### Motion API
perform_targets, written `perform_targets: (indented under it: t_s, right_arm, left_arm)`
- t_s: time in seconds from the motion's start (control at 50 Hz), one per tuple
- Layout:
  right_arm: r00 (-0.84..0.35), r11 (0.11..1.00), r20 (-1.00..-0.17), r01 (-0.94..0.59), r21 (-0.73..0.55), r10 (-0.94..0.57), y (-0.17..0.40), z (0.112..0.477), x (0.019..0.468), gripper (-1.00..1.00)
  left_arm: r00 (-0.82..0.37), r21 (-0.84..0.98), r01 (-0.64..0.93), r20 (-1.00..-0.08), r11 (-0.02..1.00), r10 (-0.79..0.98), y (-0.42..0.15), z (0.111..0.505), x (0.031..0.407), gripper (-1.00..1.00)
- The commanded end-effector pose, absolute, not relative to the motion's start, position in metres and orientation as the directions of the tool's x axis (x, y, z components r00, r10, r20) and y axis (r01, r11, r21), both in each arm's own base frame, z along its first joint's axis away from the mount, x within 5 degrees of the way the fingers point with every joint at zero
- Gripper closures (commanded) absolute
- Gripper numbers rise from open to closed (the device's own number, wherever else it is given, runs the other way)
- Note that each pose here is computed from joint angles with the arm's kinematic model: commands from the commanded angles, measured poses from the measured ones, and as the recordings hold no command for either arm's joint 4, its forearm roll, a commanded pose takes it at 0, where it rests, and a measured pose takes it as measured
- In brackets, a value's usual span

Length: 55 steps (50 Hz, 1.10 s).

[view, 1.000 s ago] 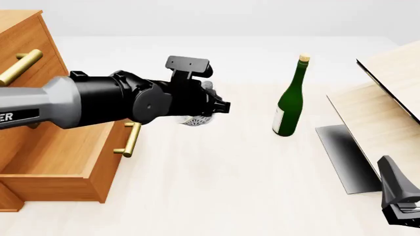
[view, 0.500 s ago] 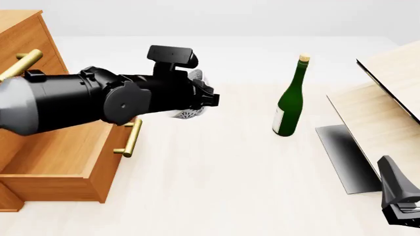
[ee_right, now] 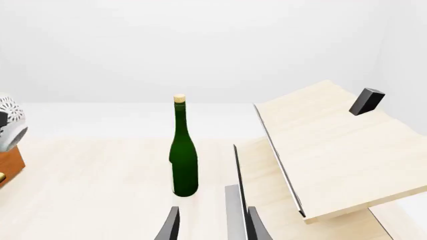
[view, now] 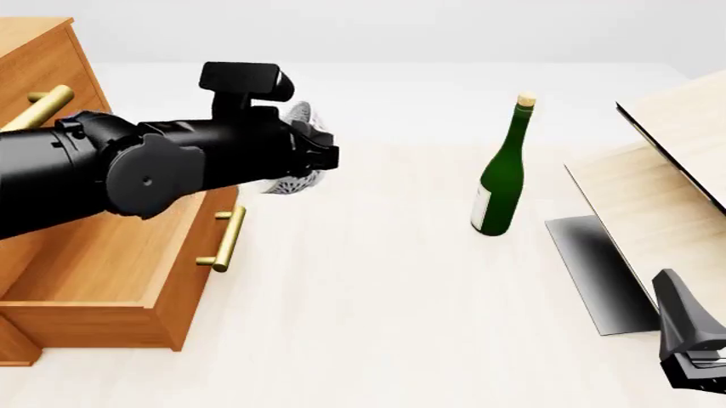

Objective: Put the bowl in the bottom drawer of the cabinet.

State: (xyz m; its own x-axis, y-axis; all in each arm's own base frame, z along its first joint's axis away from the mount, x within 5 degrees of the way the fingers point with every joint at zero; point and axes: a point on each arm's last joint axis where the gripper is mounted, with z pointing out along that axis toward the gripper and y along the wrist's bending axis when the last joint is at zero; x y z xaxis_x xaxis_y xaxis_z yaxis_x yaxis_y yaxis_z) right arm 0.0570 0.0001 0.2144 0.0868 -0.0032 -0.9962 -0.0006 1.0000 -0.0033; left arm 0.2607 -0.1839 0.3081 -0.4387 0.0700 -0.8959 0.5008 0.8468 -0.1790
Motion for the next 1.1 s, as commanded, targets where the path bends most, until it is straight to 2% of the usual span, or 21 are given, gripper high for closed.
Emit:
perform_targets:
  t_s: [0.02, 0.9, 1.1]
  right_arm:
    - [0.087, 1.000, -0.996, -0.001, -0.003, -0.003, 0.000, 0.214, 0.057, -1.00]
    - [0.087, 1.000, -0.996, -0.001, -0.003, -0.003, 0.000, 0.214, 0.057, -1.00]
    - [0.087, 1.000, -0.996, -0.001, -0.003, -0.003, 0.000, 0.214, 0.057, -1.00]
  left_arm:
    - [-0.408, -0.157, 0.484, -0.911, 0.861, 0.063, -0.167, 0.320, 0.255, 1.00]
    - [-0.399, -0.037, 0.412, -0.906, 0.910, 0.143, -0.112, 0.346, 0.236, 1.00]
    - [-0.390, -0.008, 0.394, -0.907, 0.919, 0.159, -0.096, 0.356, 0.221, 1.00]
